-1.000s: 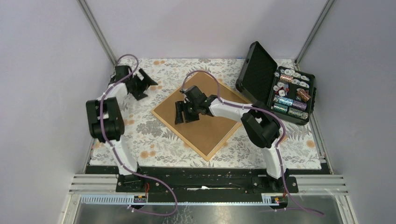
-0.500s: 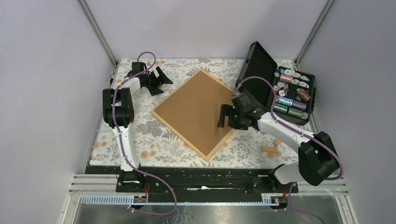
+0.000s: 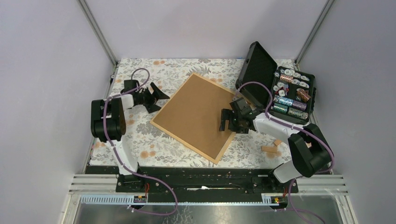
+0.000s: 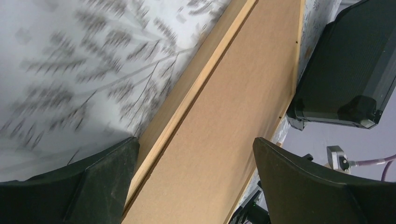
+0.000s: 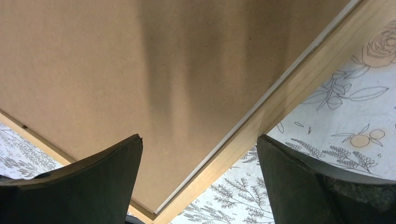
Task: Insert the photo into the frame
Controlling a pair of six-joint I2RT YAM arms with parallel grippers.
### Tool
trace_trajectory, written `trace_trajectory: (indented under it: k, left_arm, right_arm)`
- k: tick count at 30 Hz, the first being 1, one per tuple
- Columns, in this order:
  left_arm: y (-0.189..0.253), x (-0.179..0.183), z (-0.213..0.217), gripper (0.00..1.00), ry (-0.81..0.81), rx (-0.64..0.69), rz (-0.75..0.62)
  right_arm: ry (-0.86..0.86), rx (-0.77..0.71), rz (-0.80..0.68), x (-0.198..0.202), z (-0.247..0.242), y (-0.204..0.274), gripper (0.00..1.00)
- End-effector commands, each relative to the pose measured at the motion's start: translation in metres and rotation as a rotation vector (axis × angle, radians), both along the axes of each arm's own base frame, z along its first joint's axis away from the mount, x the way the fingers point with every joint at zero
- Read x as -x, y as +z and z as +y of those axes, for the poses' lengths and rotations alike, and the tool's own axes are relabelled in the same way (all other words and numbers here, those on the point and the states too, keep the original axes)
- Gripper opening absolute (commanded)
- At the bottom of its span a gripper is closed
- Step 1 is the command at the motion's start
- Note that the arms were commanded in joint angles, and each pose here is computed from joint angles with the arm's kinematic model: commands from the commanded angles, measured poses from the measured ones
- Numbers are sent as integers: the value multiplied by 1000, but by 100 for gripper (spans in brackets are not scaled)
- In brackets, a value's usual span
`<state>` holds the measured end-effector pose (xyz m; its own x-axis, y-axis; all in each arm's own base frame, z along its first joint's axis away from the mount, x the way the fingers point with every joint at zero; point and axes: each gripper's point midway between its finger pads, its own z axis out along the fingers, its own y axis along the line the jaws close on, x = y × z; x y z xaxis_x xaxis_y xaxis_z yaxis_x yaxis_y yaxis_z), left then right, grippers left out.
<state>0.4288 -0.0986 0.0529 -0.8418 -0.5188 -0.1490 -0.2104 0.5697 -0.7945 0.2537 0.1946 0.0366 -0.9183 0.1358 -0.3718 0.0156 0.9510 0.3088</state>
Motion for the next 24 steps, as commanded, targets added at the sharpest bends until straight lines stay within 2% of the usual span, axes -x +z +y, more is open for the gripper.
trace_trajectory:
  k: [1, 7, 12, 16, 20, 24]
  left_arm:
    - [-15, 64, -7, 98, -8, 67, 156]
    - [-17, 126, -6, 98, 75, 64, 211]
    - [-23, 175, -13, 98, 190, 108, 276]
    - [-25, 203, -33, 98, 182, 80, 295]
    - [-15, 209, -32, 99, 167, -24, 262]
    - [9, 182, -13, 99, 166, -126, 178]
  right_arm:
    - [130, -81, -98, -29, 32, 6, 100]
    - [252, 18, -142, -61, 40, -2, 100]
    - [234, 145, -170, -93, 33, -5, 100]
    - [231, 142, -179, -111, 44, -6, 100]
    - [197, 179, -174, -120, 42, 4, 100]
    - [164, 233, -180, -112, 24, 32, 100]
